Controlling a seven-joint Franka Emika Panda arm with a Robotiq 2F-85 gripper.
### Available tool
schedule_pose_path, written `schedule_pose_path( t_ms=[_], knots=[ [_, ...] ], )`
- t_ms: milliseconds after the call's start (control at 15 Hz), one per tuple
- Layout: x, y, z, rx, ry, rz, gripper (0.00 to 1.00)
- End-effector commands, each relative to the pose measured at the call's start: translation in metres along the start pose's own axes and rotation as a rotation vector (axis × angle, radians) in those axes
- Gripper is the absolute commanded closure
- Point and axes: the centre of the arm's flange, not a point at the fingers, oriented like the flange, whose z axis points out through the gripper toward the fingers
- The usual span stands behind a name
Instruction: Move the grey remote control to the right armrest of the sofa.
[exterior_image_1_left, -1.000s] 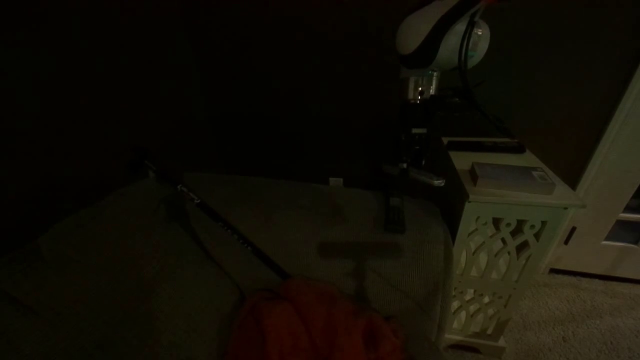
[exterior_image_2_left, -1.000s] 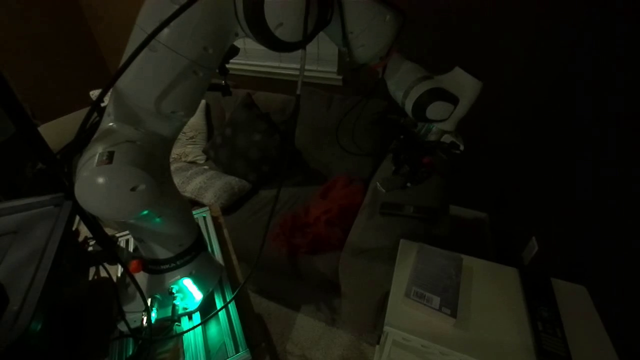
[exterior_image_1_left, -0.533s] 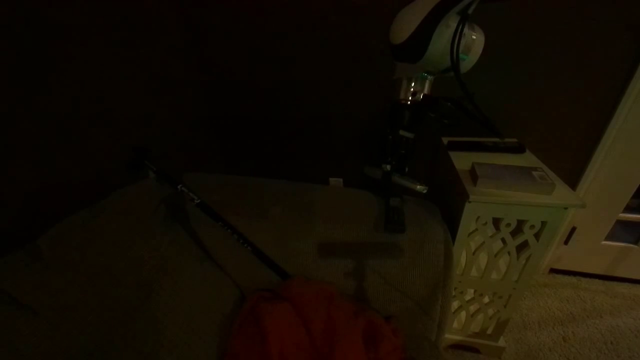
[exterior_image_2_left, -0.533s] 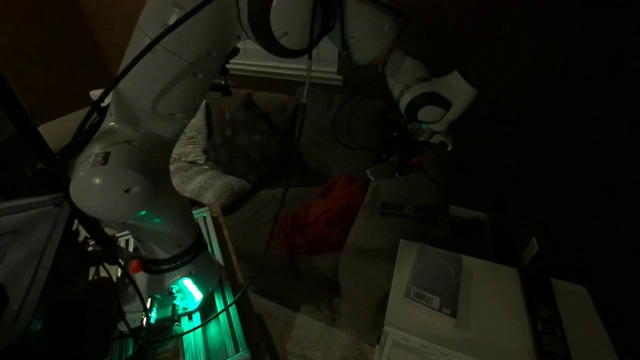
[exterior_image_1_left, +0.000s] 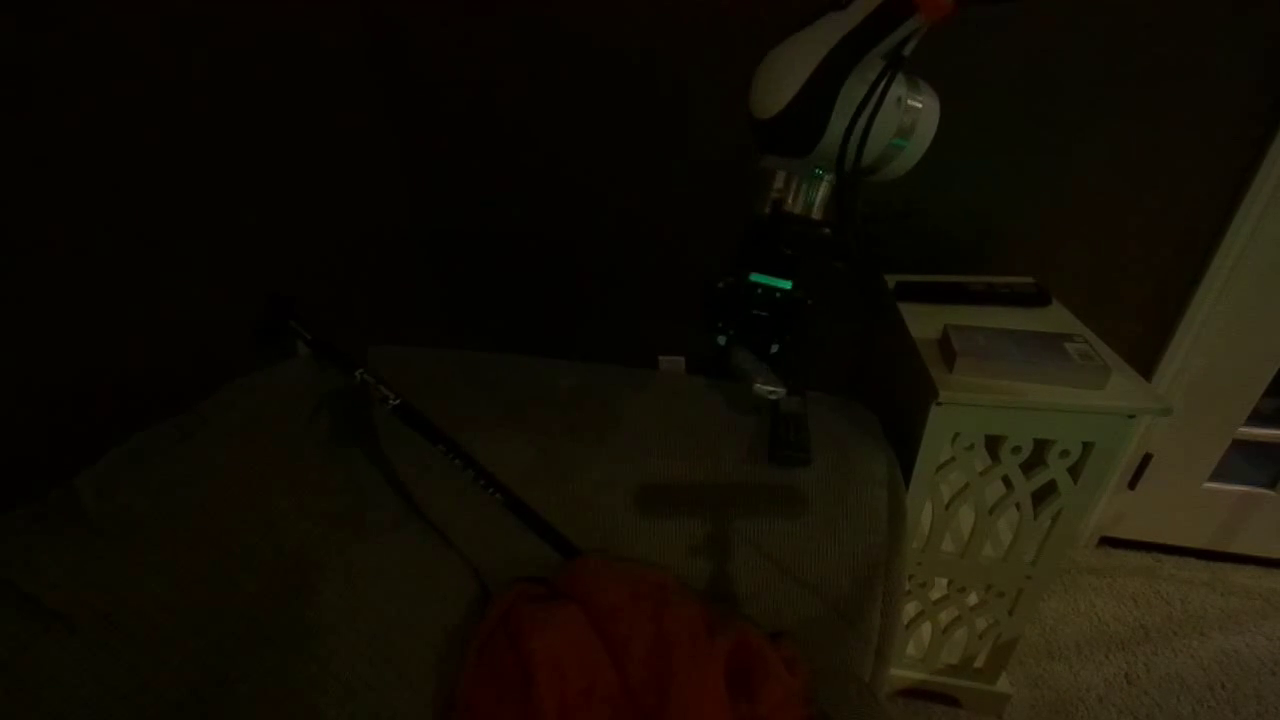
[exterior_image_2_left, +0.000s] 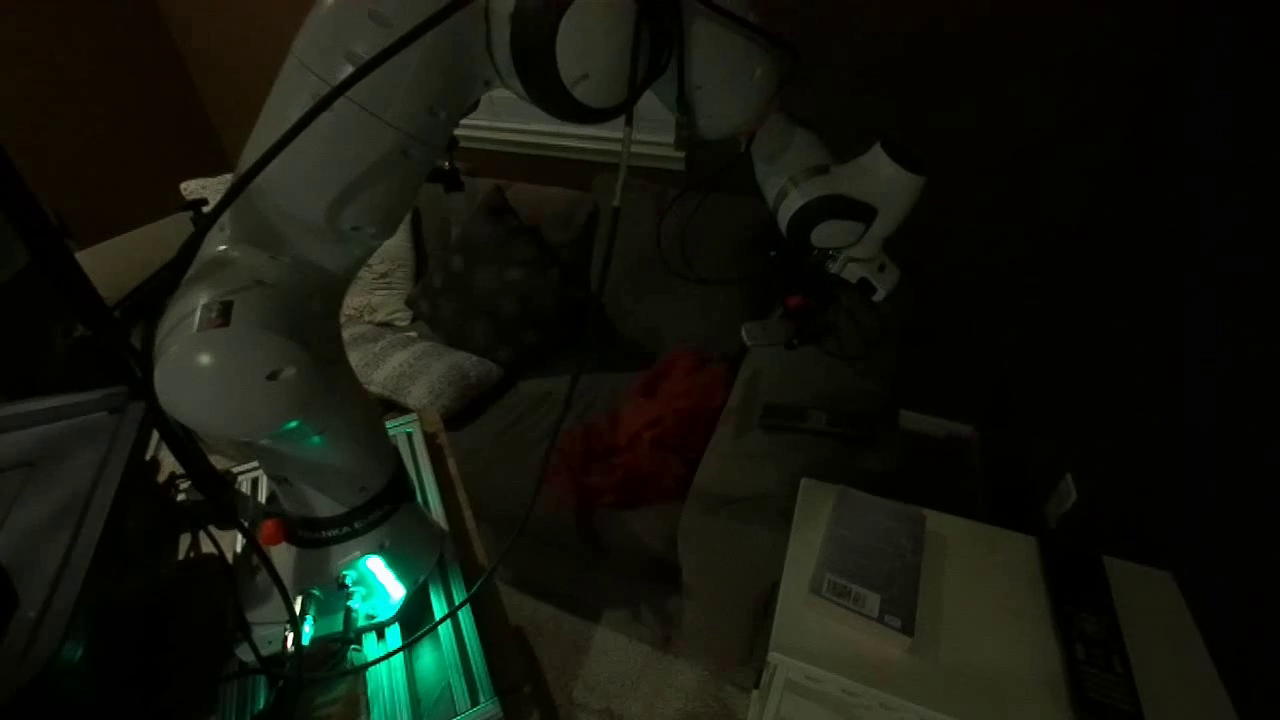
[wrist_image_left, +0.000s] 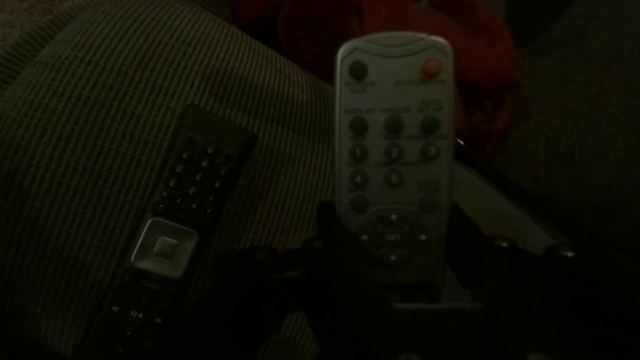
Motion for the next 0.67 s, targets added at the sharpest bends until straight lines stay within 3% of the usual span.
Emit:
schedule_pose_path(
  t_ms=[0, 333, 600],
  knots=[
    [0.020, -0.011, 0.024, 0.006, 0.040, 0.195, 0.72],
    [0.050, 0.005, 0.041, -0.004, 0.105, 0.444, 0.72],
    [0.069, 0.006, 0.052, -0.059, 0.163, 0.634, 0.72]
  ],
)
